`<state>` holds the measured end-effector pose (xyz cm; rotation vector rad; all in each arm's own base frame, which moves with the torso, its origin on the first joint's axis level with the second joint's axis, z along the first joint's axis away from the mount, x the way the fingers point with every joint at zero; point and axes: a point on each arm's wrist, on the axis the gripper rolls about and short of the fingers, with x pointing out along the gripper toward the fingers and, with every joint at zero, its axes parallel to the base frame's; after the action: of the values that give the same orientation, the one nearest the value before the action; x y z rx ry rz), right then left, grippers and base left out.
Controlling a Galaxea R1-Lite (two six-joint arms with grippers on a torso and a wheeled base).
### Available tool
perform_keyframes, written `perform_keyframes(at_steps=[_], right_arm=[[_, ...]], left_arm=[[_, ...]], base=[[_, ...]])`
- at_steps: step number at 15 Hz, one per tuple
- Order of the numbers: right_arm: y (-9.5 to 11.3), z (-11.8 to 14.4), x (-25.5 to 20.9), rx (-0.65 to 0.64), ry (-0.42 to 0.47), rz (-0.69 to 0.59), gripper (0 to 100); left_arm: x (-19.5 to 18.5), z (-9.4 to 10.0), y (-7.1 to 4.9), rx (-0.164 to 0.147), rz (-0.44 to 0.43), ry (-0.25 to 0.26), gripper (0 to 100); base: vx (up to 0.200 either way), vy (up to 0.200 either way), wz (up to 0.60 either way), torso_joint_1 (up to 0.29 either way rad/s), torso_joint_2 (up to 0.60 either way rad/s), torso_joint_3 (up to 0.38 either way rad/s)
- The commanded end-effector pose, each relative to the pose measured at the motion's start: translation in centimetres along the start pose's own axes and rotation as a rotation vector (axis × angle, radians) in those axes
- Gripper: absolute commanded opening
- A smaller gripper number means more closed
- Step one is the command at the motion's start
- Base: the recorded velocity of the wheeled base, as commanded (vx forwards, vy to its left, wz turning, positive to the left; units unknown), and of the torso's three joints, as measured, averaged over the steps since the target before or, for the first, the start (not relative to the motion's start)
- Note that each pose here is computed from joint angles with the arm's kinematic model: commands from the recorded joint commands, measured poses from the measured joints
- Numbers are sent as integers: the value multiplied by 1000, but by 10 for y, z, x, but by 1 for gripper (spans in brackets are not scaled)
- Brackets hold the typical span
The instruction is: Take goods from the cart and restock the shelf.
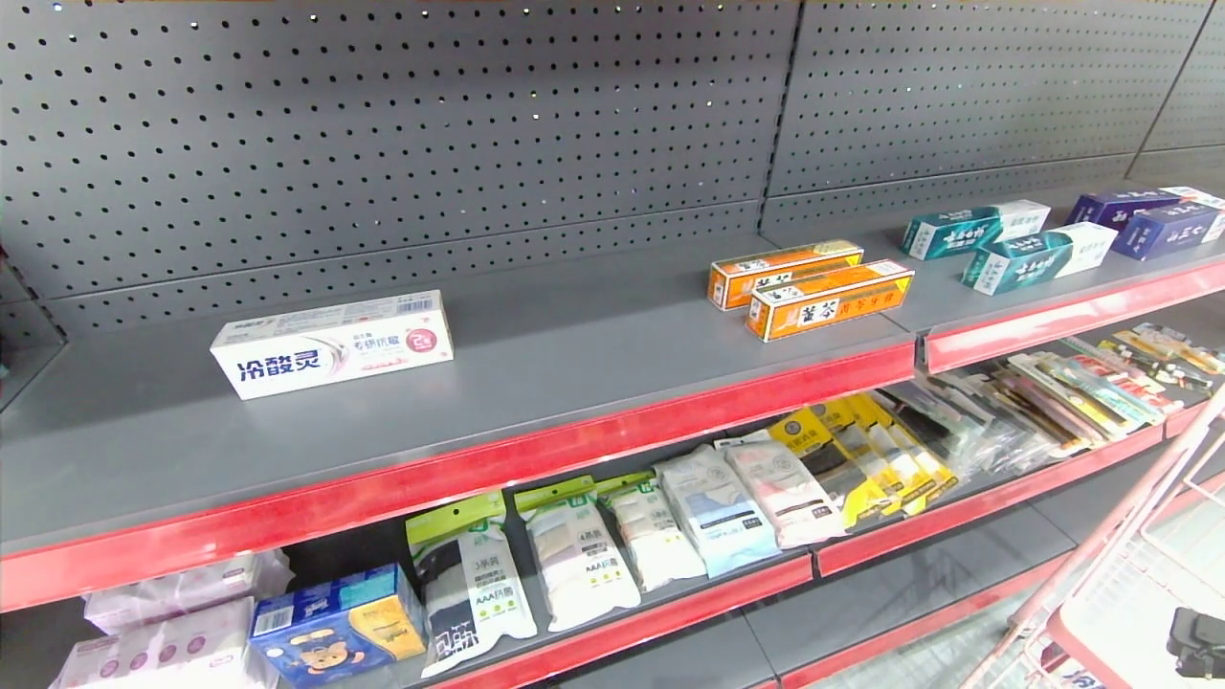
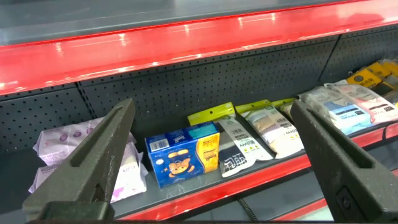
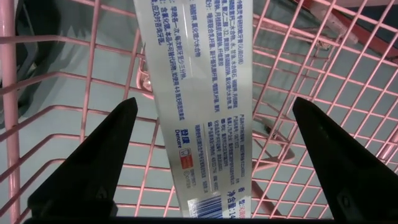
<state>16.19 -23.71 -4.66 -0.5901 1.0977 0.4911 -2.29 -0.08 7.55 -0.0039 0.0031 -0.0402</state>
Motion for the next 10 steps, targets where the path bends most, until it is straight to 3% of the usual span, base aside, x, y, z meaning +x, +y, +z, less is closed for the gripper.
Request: perform_keyframes(at_steps=[1, 4, 5, 10], right_arm=[[0, 0, 1, 0, 0, 2, 100], [0, 0, 1, 0, -2, 1, 100], [0, 0, 0, -2, -2, 0, 0], [0, 0, 1, 10, -1, 3, 0]], left_arm=[[0, 0, 0, -1, 0, 2, 100], [0, 0, 0, -1, 0, 2, 100], [0, 0, 0, -1, 0, 2, 100], [0, 0, 0, -1, 0, 2, 100]], base=[[0, 0, 0, 0, 0, 0], [0, 0, 0, 0, 0, 0], [0, 0, 0, 0, 0, 0], [0, 0, 0, 0, 0, 0]])
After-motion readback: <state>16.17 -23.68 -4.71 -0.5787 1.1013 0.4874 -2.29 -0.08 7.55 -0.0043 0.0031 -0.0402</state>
